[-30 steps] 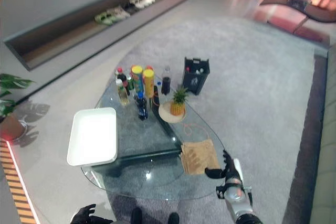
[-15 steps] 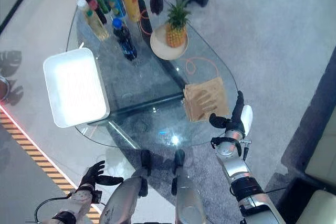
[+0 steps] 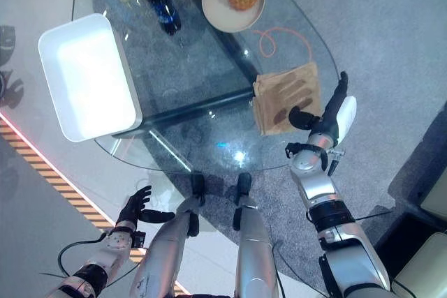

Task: Wipe the table with a cloth and put it in the basket.

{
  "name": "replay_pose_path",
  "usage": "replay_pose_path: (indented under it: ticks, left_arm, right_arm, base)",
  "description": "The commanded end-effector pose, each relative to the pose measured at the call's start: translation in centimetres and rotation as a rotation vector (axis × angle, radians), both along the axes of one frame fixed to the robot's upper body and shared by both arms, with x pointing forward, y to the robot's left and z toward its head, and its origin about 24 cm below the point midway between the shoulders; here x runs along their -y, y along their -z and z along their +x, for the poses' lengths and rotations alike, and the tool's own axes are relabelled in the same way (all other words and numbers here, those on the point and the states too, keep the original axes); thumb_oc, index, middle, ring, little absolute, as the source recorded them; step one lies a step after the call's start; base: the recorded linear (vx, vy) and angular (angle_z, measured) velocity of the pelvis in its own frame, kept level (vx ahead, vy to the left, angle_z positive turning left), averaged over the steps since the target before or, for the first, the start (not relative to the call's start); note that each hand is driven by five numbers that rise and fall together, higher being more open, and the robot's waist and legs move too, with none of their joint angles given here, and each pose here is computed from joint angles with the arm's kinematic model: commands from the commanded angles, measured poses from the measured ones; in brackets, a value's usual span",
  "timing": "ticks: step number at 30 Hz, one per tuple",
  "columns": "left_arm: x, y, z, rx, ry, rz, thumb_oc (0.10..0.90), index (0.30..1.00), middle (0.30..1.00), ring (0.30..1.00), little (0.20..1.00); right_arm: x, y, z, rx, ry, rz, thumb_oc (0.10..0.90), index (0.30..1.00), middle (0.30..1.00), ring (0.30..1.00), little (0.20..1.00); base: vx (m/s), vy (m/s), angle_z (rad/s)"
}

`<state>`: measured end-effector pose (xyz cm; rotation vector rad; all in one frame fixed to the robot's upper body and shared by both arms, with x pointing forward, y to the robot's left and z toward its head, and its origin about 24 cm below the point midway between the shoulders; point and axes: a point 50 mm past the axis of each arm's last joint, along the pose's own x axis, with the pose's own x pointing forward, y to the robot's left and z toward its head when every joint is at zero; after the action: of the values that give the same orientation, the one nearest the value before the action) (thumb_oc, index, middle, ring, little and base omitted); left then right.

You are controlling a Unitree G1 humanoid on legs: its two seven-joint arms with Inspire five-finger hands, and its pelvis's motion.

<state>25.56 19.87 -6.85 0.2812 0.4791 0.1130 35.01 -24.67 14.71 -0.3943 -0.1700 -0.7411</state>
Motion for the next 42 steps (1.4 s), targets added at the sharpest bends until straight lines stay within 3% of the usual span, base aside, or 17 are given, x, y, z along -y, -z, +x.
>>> replay_pose_path:
  ticks: [1,11,27,42]
  left_arm:
    - [-0.2,0.5,-1.2,-0.007,-0.035,-0.004,0.800,0.900,0.900,0.900,0.900]
    - [0.0,0.0,-0.9,0.019,-0.030,-0.019,0.800,0.900,0.900,0.900,0.900]
    - [0.8,-0.4,-0.4,0.032,-0.002,-0.048,0.800,0.900,0.900,0.900,0.900]
    - [1.1,-1.0,0.0,0.057,0.012,-0.057,0.800,0.900,0.900,0.900,0.900]
  right_arm:
    - [2.2,-5.1,-0.8,0.200,0.085,-0.069,0.800,0.900,0.900,0.900,0.900]
    - [3.1,-6.7,0.3,0.198,0.061,0.052,0.800,0.900,0.900,0.900,0.900]
    - [2.9,-6.7,2.0,0.051,-0.043,0.028,0.800,0.900,0.900,0.900,0.900]
    - [2.9,-7.4,3.2,-0.134,0.001,-0.159,0.800,0.900,0.900,0.900,0.900]
  base:
    - [0.00,0.000,0.00]
    - [0.02,0.022,0.01]
    - [0.02,0.025,0.03]
    - [0.01,0.008,0.04]
